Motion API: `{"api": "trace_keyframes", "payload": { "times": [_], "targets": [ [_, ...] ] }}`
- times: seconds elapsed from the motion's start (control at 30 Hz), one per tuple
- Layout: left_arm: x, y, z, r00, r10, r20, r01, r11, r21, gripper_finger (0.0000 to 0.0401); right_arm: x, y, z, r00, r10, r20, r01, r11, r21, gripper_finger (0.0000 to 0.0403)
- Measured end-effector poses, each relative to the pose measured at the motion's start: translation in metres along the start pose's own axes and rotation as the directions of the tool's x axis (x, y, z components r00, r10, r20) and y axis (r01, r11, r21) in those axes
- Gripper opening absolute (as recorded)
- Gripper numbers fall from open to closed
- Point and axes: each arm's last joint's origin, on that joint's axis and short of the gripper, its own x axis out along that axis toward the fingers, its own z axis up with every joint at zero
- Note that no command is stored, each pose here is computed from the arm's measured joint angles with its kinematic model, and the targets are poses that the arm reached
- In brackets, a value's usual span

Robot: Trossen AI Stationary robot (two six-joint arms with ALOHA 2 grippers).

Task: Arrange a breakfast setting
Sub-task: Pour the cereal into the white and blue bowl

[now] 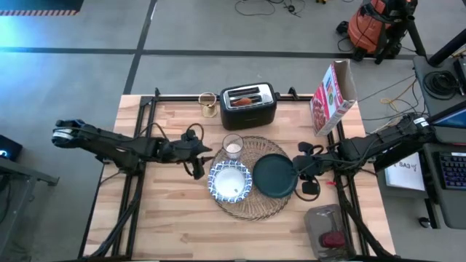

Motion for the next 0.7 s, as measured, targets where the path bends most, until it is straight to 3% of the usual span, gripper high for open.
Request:
{"api": "trace_keyframes", "payload": {
  "times": [0.13,0.2,0.3,0.7],
  "targets": [
    [0.002,0.0,-0.002,1.0,0.024,0.016,-0.023,0.997,-0.072,0.0129,0.0,0.0,0.0,1.0,0.0,0.0,0.0,1.0,0.0,0.0068],
    [0.001,-0.003,-0.003,1.0,-0.017,0.004,0.017,0.995,-0.098,0.0129,0.0,0.0,0.0,1.0,0.0,0.001,0.0,1.0,0.0,0.0068],
    [-0.001,-0.009,-0.004,0.997,-0.081,-0.009,0.08,0.993,-0.088,0.0129,0.0,0.0,0.001,1.0,0.001,0.005,-0.001,1.0,0.001,0.0068],
    [-0.011,-0.014,0.008,0.989,-0.146,0.036,0.146,0.989,0.016,0.0129,0.0,0.0,0.001,1.0,0.002,0.008,-0.002,1.0,0.001,0.0068]
  ]
}}
